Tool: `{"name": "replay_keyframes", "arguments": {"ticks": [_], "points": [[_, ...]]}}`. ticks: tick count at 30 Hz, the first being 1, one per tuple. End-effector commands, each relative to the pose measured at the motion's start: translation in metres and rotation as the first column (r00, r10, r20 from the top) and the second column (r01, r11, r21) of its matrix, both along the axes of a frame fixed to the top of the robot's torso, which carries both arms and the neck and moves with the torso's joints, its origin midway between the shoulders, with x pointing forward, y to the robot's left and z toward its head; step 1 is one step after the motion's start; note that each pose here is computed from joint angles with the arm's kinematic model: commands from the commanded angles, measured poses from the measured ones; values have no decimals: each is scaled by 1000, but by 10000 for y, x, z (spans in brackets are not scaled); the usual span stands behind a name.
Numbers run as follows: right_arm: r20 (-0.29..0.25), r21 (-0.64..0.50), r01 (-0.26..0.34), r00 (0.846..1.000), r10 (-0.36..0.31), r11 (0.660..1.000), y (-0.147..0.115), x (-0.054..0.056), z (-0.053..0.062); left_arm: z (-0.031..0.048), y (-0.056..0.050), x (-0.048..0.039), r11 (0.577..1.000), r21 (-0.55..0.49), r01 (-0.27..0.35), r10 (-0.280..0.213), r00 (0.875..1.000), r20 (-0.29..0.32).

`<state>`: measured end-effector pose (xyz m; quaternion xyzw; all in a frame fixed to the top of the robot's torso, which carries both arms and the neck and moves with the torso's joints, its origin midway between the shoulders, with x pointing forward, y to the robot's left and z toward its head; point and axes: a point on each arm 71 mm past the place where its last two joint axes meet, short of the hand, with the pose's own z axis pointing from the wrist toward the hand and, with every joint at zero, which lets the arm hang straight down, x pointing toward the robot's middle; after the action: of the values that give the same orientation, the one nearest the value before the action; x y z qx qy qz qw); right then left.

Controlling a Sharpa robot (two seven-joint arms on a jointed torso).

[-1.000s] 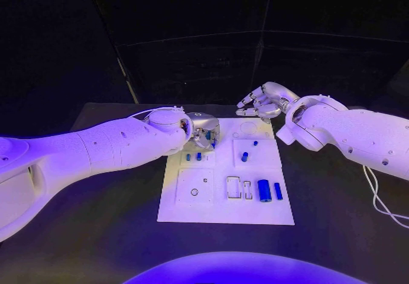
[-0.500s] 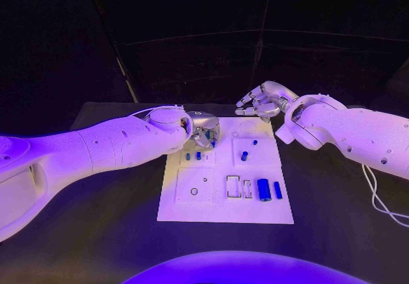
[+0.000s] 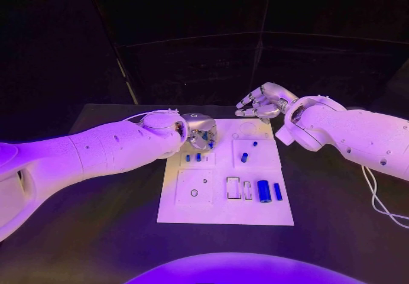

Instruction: Assemble the parts on the task board

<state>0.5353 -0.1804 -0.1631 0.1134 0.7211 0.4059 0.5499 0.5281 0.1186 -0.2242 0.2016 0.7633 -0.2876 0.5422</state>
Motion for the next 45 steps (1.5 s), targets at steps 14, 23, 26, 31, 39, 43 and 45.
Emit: {"name": "replay_keyframes", "arguments": {"ticks": [14,23,26,31,39,43,45], "points": [[6,3,-1,1000,1,1000,-21,7,-4,208,212,-87,993,-115,-12,18,998,52],[5,1,4,1000,-4,1000,-44,9,-7,167,471,-104,992,-113,-61,64,998,20],[5,1,4,1000,-4,1000,-44,10,-8,146,511,-106,991,-111,-70,72,997,11],[5,2,3,1000,-3,1000,-40,9,-10,119,538,-105,991,-109,-78,79,997,5],[5,1,3,1000,-3,1000,-43,9,-12,79,558,-93,991,-94,-90,90,996,-10],[4,1,5,1000,-5,1000,-49,8,-12,61,575,-79,992,-80,-100,98,995,-18],[4,1,5,1000,-5,1000,-52,8,-12,54,582,-75,992,-74,-103,102,995,-22]]}}
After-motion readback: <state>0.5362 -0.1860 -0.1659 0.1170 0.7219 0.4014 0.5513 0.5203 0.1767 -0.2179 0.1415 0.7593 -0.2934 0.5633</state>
